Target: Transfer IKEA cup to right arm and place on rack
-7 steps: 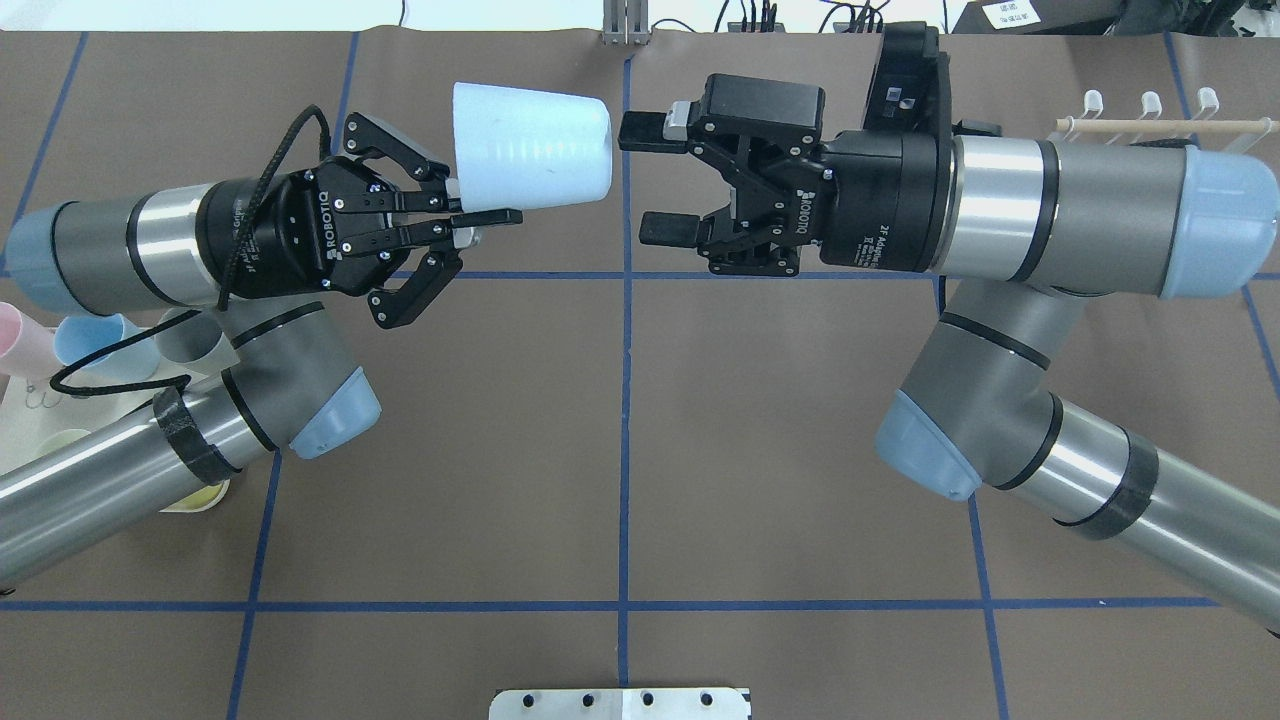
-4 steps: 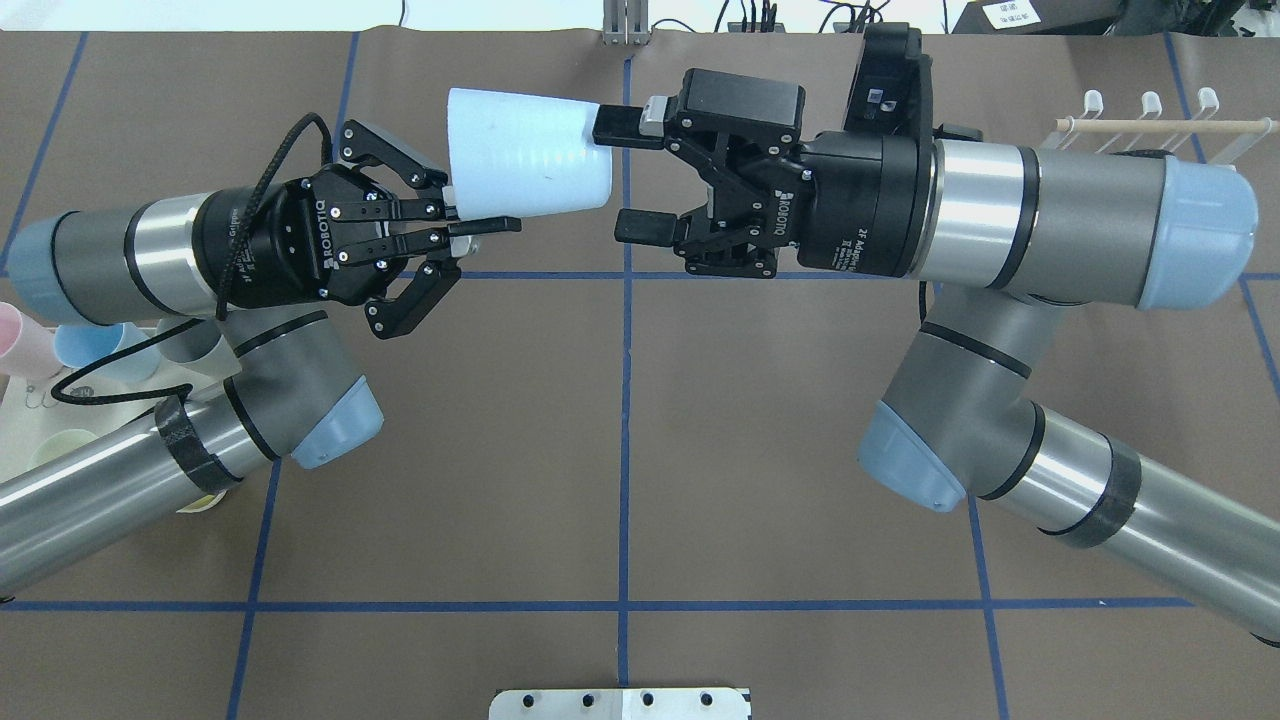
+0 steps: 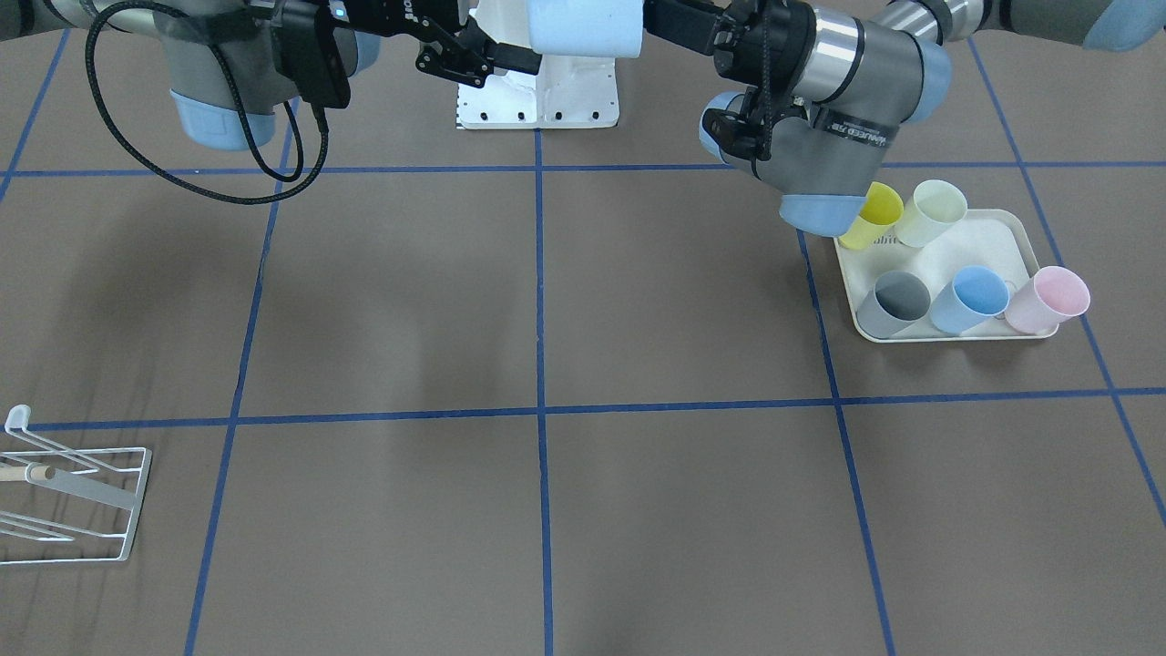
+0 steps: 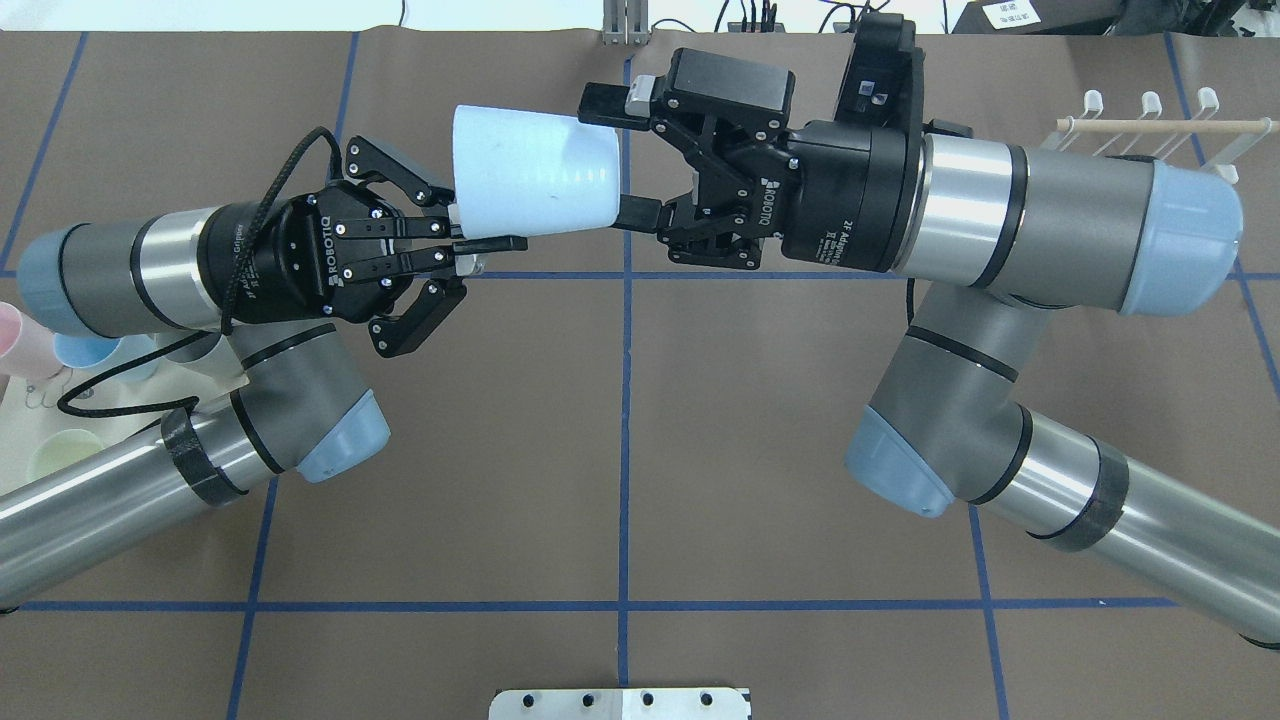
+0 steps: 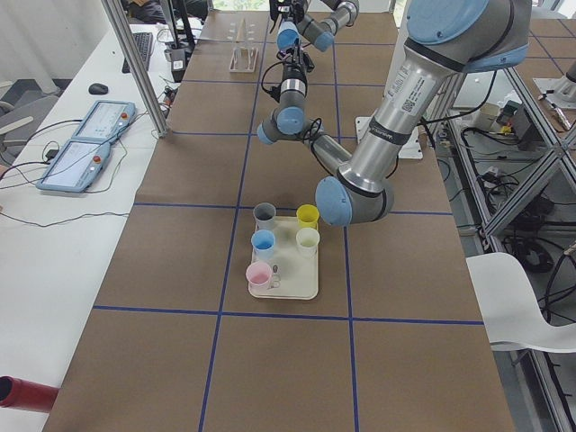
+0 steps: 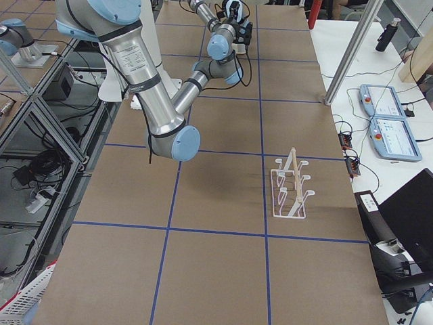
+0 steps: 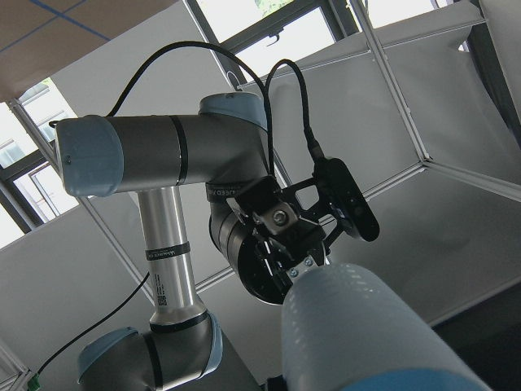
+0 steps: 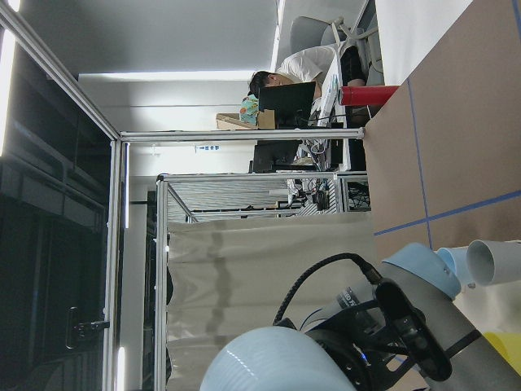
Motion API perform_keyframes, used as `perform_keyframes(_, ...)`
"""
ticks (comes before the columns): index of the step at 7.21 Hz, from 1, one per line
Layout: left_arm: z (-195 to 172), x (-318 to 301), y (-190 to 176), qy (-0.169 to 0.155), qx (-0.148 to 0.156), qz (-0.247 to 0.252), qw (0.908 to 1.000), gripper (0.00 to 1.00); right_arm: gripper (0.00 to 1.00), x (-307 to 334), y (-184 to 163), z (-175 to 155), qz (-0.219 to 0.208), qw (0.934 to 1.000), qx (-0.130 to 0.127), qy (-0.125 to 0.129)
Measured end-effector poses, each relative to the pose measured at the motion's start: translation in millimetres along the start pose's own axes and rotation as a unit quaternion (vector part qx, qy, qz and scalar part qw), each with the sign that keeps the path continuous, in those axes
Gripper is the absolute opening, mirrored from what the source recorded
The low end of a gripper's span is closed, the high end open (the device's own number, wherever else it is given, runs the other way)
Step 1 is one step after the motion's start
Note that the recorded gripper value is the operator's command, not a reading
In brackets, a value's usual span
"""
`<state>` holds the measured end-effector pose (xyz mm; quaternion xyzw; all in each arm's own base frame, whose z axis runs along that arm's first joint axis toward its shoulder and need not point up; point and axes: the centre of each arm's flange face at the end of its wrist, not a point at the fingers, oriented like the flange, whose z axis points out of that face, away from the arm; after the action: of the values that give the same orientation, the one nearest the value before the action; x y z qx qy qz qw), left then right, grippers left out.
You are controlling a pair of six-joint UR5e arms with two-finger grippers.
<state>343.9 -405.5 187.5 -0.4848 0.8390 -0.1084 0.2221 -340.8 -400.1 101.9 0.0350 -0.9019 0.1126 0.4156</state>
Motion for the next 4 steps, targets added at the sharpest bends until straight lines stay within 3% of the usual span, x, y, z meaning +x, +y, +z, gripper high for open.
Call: perform_keyframes(4,0.9,0.3,1.0,0.009,-0.003,0.0,1.0,0.0,0.96,3.3,9.8,2.3,0.003,0.9999,-0.012,-0.007)
